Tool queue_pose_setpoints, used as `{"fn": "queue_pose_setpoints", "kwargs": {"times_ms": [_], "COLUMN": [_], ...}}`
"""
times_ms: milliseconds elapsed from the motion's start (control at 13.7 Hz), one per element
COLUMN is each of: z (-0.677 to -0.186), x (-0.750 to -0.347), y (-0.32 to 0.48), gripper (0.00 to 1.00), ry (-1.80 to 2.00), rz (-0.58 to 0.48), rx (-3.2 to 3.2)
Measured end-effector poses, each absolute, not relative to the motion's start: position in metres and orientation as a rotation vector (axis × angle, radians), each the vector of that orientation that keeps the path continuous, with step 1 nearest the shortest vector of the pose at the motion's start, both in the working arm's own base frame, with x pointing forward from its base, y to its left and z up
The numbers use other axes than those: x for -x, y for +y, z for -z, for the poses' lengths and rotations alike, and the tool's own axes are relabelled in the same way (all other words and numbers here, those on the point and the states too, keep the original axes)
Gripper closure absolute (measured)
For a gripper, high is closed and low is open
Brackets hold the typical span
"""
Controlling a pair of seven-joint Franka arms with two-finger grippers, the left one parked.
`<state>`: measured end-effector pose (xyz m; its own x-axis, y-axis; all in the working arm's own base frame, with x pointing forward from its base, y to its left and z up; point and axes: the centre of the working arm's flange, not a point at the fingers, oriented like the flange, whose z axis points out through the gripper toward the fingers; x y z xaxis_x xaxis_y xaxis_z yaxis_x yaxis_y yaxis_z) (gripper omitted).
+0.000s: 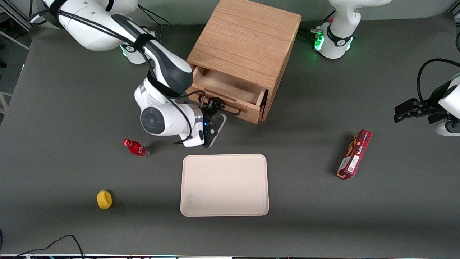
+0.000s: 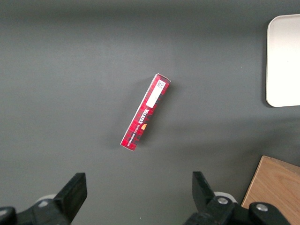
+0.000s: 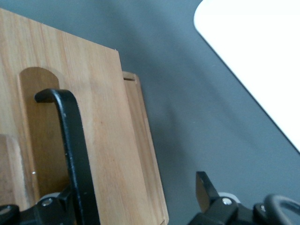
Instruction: Open upper drawer
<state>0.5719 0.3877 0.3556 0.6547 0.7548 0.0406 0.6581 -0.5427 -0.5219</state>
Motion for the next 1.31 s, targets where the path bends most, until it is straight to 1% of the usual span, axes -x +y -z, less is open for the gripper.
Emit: {"fn": "queue_pose_setpoints", "kwargs": {"times_ms": [292, 438, 1021, 1312], "z": [-0.359, -0.358, -0.364, -0.378], "x": [-0.6, -0.614, -0.658, -0.682], "y": [0.369, 0.36, 0.324, 0.296], "gripper": [0.0, 0.0, 0.0, 0.0], "ry": [-1.06, -1.036, -0.968, -0.969], "rz": [-0.27, -0.258, -0.185, -0.112], "rx": [2.376, 2.384, 2.437, 2.468]}}
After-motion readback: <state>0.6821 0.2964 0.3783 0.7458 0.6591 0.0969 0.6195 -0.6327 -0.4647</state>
